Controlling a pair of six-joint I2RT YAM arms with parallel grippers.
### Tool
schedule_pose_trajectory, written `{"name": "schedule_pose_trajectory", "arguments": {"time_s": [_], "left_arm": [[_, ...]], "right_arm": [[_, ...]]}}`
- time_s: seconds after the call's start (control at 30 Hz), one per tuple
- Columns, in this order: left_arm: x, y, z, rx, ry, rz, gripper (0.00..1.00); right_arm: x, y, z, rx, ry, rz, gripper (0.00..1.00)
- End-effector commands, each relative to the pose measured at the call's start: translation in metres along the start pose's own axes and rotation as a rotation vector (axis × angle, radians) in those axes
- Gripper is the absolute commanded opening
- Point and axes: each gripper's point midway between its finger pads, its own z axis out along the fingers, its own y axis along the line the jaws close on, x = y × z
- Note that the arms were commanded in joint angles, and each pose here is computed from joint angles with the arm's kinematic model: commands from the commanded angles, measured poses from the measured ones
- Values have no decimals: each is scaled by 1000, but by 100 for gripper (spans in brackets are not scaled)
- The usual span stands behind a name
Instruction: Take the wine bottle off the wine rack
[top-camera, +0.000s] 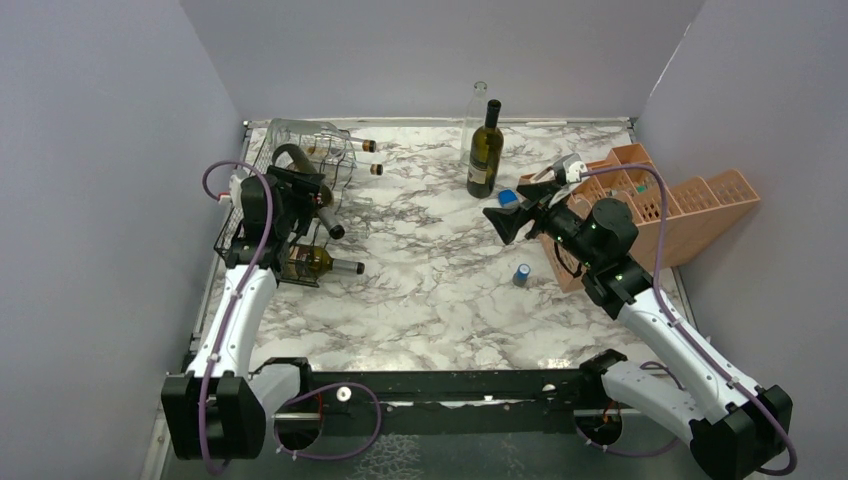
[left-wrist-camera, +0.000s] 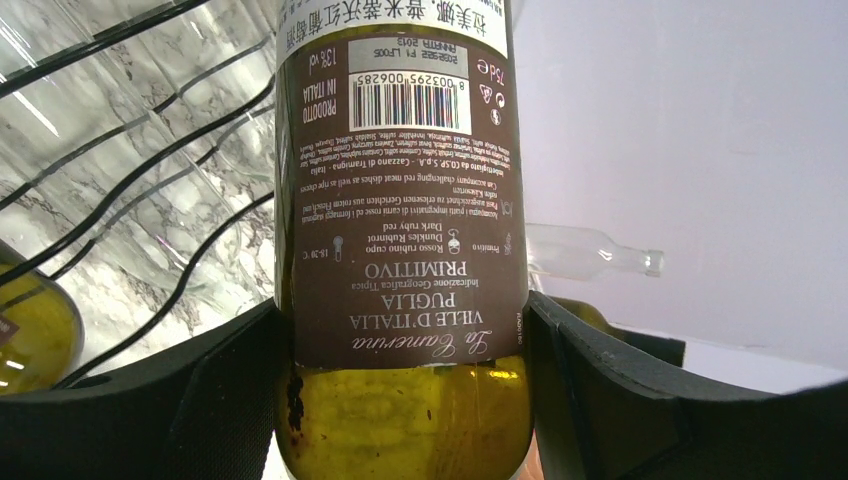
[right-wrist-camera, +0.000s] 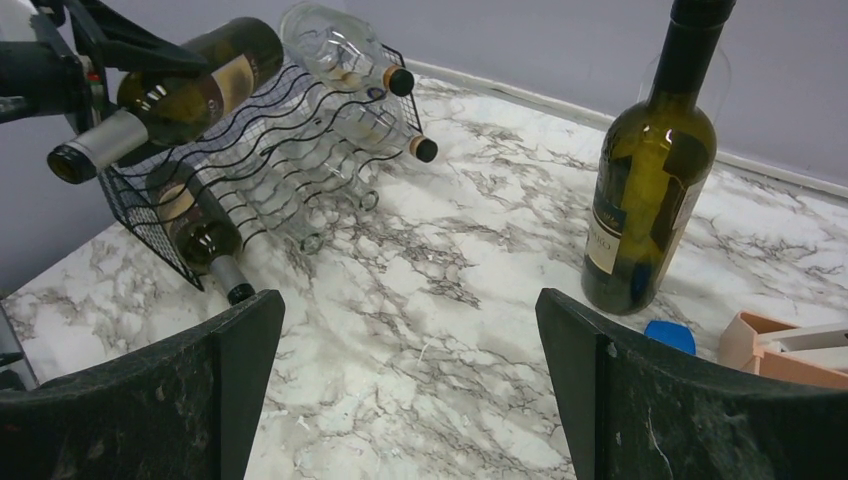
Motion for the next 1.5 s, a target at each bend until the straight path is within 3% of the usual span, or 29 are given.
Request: {"name": "schedule_pose_trajectory", "arguments": {"time_s": [0.0,0.2,0.47,0.83,1.03,1.23,1.47], "left_arm": [[-5,-33,-24,142,-6,25,52],[8,-50,-49,240,67,85,52],[60,-65,-69,336,312,100,52],[116,-77,-94,414,535,152,52],[152,-66,-92,400,661,130,52],[177,-45,-94,362,759,116,52],[191,-29,-95,330,798,123,52]], "right_arm": [[-10,1,-3,1,-19,1,100],[-3,22,10,-139,31,15,99],[19,49,24,-360,149,23,99],[30,71,41,-453,213,55,100],[31,106,61,-432,172,-95,100],[32,159,50,-549,19,-407,99],[38,197,43,-718,-38,-601,100]]}}
